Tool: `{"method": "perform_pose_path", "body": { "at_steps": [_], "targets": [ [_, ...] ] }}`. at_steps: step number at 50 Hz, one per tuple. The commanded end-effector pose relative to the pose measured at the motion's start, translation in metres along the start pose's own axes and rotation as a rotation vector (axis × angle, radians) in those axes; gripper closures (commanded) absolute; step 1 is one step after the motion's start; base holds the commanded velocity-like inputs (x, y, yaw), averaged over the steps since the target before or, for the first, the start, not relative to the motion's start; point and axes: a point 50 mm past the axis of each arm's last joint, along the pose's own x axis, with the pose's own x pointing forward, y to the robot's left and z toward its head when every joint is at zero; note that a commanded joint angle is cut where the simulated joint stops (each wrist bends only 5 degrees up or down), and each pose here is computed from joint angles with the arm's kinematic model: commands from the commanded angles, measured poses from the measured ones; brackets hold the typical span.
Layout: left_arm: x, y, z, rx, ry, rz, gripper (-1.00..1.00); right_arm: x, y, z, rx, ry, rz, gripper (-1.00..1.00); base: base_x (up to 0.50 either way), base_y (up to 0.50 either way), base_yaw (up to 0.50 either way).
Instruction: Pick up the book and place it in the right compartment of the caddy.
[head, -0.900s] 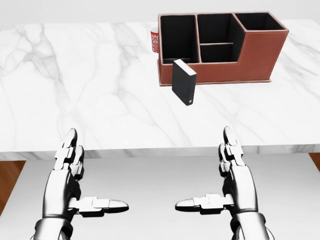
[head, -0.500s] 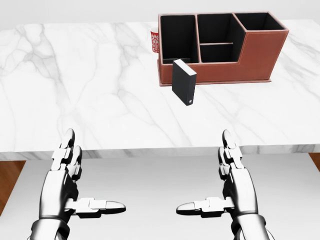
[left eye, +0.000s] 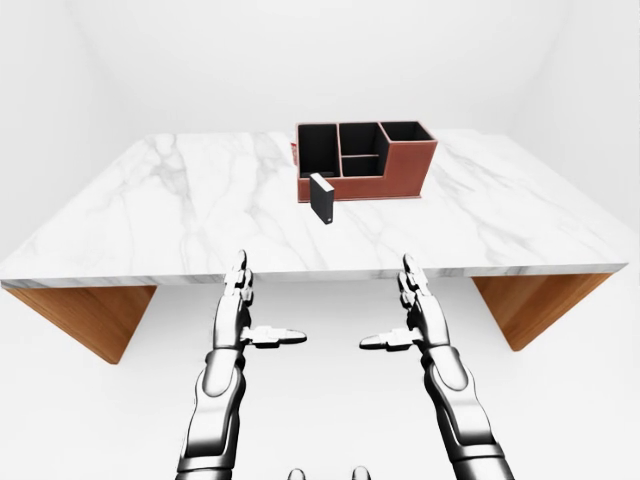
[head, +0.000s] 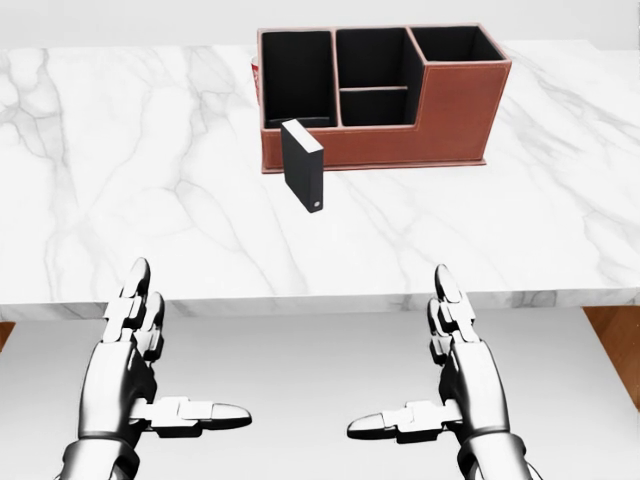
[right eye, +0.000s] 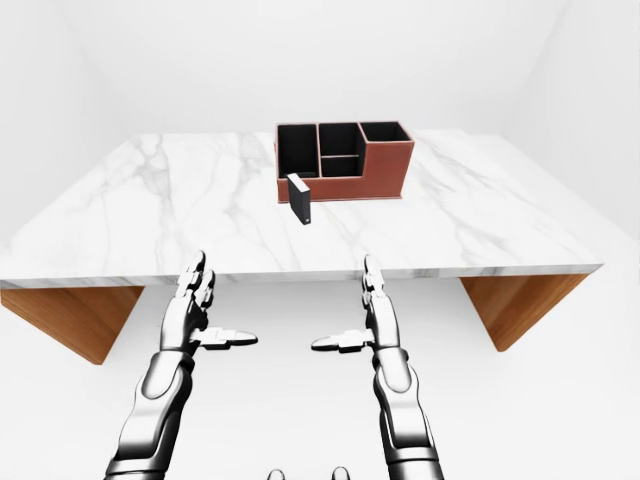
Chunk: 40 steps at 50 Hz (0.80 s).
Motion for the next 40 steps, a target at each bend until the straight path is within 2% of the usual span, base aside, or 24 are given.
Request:
{"method": "perform_pose_path", "body": {
  "at_steps": [1, 5, 22, 40],
  "targets": [
    [-0.0005, -0.0010, -0.0009, 0.001, 0.000, -0.003, -1.00, -0.0008, 0.0008, -0.0019, -0.004, 0.000, 0.009, -1.00, 0.00, -0.49, 0.00],
    [-0.0010, -0.0011, -0.0001, 0.001, -0.002, -0.004, -1.00, -0.0022, 0.0021, -0.0015, -0.005, -0.006, 0.013, -1.00, 0.00, -0.36, 0.00],
    [-0.0002, -0.0014, -0.0011, 0.001, -0.001, -0.006, -1.00, -0.0012, 0.0038, -0.0036, -0.006, 0.005, 0.023, -1.00, 0.00, 0.00, 0.00],
    [0.0002, -0.0009, -0.0011, -0.001, -0.002, -0.003, -1.00, -0.0016, 0.0055, -0.0066, -0.019, 0.010, 0.028, -1.00, 0.18, -0.26, 0.00]
  ]
}}
